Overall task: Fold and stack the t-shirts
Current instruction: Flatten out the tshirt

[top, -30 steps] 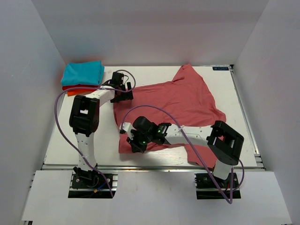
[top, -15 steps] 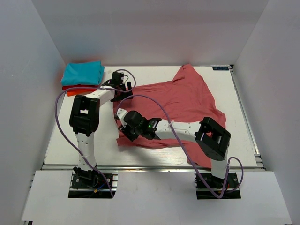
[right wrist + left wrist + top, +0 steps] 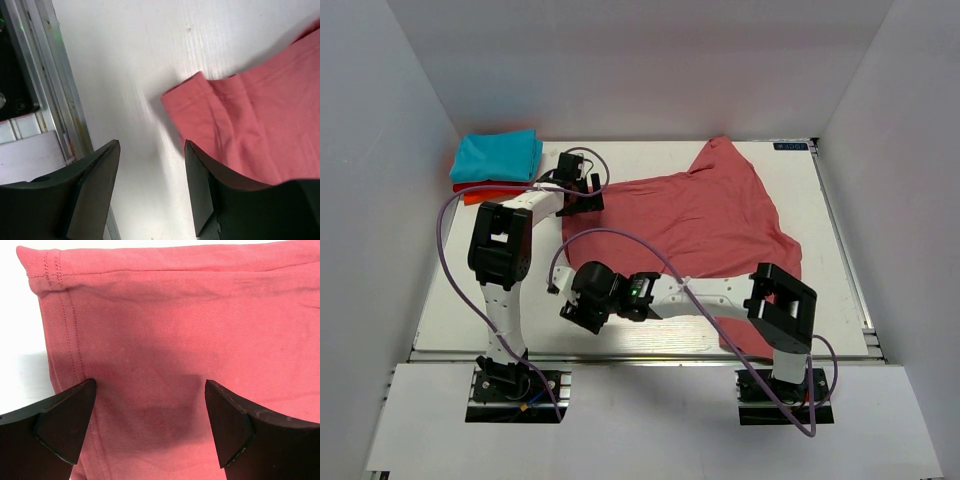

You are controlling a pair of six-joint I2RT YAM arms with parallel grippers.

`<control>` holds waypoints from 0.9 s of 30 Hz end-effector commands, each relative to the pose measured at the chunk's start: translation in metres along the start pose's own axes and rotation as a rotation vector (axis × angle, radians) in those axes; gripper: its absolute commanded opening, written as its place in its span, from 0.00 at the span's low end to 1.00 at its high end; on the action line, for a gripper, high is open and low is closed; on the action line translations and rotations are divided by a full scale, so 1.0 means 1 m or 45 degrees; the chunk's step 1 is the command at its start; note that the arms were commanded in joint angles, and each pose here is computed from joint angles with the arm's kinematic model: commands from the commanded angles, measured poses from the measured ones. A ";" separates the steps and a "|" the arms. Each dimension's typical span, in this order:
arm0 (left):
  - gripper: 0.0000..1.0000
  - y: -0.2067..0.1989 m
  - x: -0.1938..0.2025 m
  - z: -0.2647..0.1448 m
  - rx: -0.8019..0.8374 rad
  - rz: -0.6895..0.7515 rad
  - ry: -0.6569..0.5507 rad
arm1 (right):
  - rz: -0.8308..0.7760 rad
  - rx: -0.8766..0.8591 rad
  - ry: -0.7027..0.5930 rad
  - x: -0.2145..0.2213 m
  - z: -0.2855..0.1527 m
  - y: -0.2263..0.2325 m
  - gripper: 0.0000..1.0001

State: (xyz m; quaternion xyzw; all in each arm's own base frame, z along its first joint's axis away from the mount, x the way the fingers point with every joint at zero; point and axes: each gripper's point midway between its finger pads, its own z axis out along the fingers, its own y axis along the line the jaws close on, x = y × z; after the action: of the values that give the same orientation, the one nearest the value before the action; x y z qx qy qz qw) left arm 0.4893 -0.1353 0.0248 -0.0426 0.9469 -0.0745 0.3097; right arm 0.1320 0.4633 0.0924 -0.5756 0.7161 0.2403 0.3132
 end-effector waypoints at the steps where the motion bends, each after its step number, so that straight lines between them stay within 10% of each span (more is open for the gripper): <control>1: 1.00 0.008 0.048 0.018 0.008 -0.016 0.193 | -0.065 0.102 -0.001 -0.007 0.009 -0.010 0.61; 11: 1.00 0.007 0.052 0.021 0.015 -0.017 0.207 | -0.013 0.376 -0.095 -0.020 0.026 -0.043 0.54; 16: 1.00 0.008 0.052 0.021 0.016 -0.006 0.207 | 0.000 0.264 -0.129 -0.028 0.024 -0.024 0.02; 27: 1.00 0.008 0.059 0.026 0.019 -0.006 0.233 | -0.027 -0.146 -0.179 -0.032 0.007 0.048 0.00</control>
State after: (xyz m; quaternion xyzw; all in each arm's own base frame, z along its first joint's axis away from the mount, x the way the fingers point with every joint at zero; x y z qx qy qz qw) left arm 0.4938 -0.1371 0.0246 -0.0360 0.9448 -0.0817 0.3152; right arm 0.1218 0.4884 0.0782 -0.5699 0.7059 0.2440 0.3425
